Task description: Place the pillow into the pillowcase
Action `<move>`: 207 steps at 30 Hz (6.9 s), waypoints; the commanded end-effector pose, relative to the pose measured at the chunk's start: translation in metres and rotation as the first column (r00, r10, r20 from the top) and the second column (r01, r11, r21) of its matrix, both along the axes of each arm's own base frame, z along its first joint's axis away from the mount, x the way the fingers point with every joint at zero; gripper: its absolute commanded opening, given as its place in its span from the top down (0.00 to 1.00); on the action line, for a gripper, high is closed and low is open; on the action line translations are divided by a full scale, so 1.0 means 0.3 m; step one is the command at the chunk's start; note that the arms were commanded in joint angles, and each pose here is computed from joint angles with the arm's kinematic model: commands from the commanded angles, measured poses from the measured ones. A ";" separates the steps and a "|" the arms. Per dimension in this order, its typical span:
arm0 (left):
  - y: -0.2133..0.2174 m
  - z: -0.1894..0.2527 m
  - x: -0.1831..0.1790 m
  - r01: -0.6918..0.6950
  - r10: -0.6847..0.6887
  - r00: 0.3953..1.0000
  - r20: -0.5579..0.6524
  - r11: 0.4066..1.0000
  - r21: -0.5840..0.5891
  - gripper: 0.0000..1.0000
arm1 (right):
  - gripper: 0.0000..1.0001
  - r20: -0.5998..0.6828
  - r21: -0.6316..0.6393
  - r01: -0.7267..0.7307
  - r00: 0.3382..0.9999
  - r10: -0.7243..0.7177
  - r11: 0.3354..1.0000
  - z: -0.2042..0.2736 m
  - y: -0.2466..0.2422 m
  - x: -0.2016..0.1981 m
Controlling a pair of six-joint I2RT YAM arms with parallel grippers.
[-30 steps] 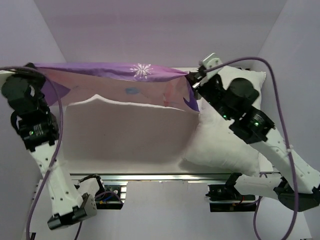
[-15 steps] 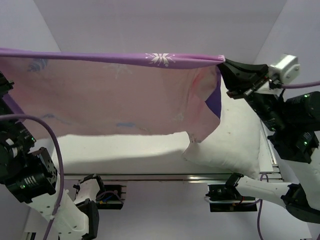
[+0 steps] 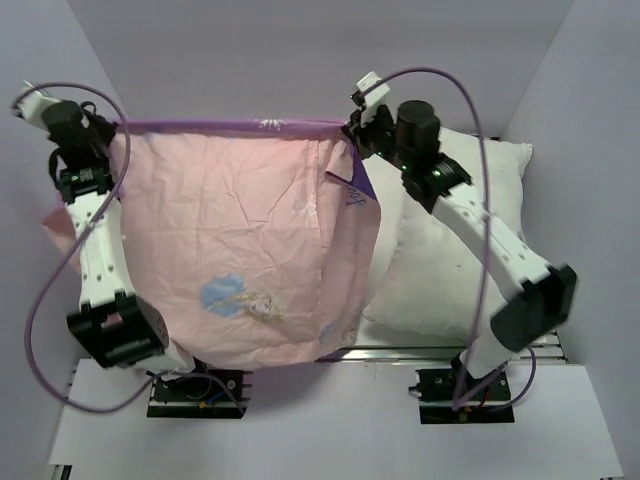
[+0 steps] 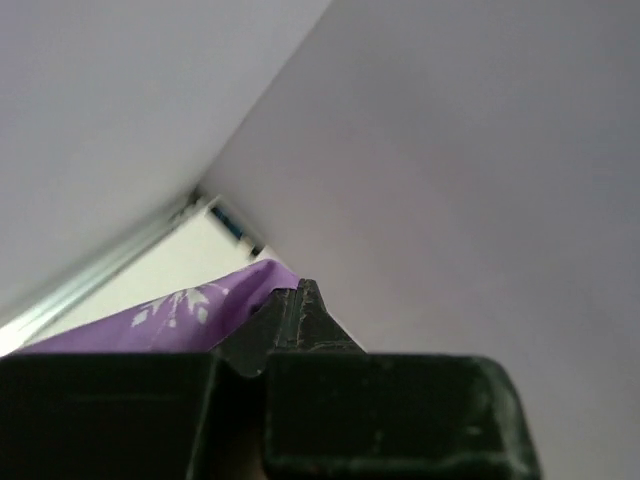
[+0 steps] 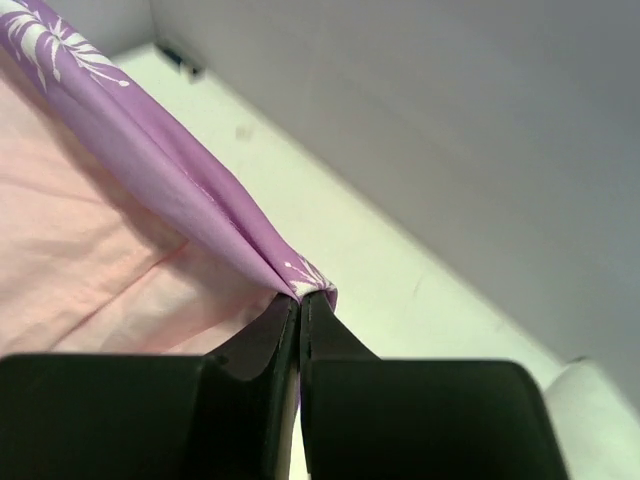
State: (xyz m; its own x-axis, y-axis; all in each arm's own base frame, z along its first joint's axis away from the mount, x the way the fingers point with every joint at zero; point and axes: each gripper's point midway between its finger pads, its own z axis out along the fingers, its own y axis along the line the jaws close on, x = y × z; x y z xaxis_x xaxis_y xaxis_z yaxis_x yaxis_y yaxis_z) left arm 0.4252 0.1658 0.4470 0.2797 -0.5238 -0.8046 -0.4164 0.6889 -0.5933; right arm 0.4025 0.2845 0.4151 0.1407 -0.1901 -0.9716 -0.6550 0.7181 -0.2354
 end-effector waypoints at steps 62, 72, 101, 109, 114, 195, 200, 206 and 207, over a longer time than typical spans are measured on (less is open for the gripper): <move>-0.820 -0.891 -0.314 0.534 -0.633 0.559 -0.535 0.769 -0.352 0.02 | 1.00 -0.700 -0.495 0.475 0.279 -0.657 0.728 -0.838 -0.635 -0.628; -0.801 -0.832 -0.313 0.539 -0.614 0.598 -0.515 0.784 -0.309 0.02 | 1.00 -0.632 0.046 0.476 0.694 -0.344 0.878 -0.267 -0.383 -0.337; -0.927 -0.838 -0.471 0.740 -0.772 0.390 -0.501 0.587 -0.328 0.02 | 0.11 -0.521 -0.373 -0.475 0.818 0.243 0.797 -0.486 -0.118 -0.342; -0.938 -0.851 -0.503 0.734 -0.782 0.358 -0.510 0.573 -0.364 0.02 | 0.11 -0.665 -0.270 -0.390 0.737 0.122 0.881 -0.703 -0.056 -0.403; -0.972 -0.881 -0.519 0.742 -0.789 0.316 -0.527 0.552 -0.381 0.02 | 0.11 -0.741 -0.295 -0.364 0.671 0.029 0.883 -0.894 -0.043 -0.385; -1.244 -0.929 -0.492 0.665 -0.549 0.258 -0.795 0.697 -0.266 1.00 | 1.00 -0.636 -0.297 0.054 0.733 -0.240 0.953 -0.665 -0.467 -0.466; -1.271 -0.915 -0.510 0.683 -0.612 0.254 -0.749 0.662 -0.309 1.00 | 1.00 -0.625 -0.342 -0.077 0.763 -0.165 0.937 -0.710 -0.343 -0.480; -1.269 -0.911 -0.539 0.689 -0.637 0.247 -0.731 0.646 -0.330 1.00 | 1.00 -0.519 -0.289 -0.045 0.847 -0.117 0.956 -0.571 -0.082 -0.358; -1.277 -0.894 -0.551 0.700 -0.661 0.245 -0.709 0.627 -0.342 1.00 | 1.00 -0.524 -0.281 0.035 0.831 -0.184 0.959 -0.584 -0.064 -0.308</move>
State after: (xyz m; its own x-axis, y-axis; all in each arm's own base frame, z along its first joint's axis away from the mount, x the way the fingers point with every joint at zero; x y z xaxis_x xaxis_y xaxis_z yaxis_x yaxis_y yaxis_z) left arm 0.2687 -0.2111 0.1596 -0.8537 -0.1534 -0.4976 -0.0475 0.9746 -0.2189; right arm 0.2664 0.2271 0.1874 -0.4956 -0.5698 -0.6555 -0.7303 0.6819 -0.0407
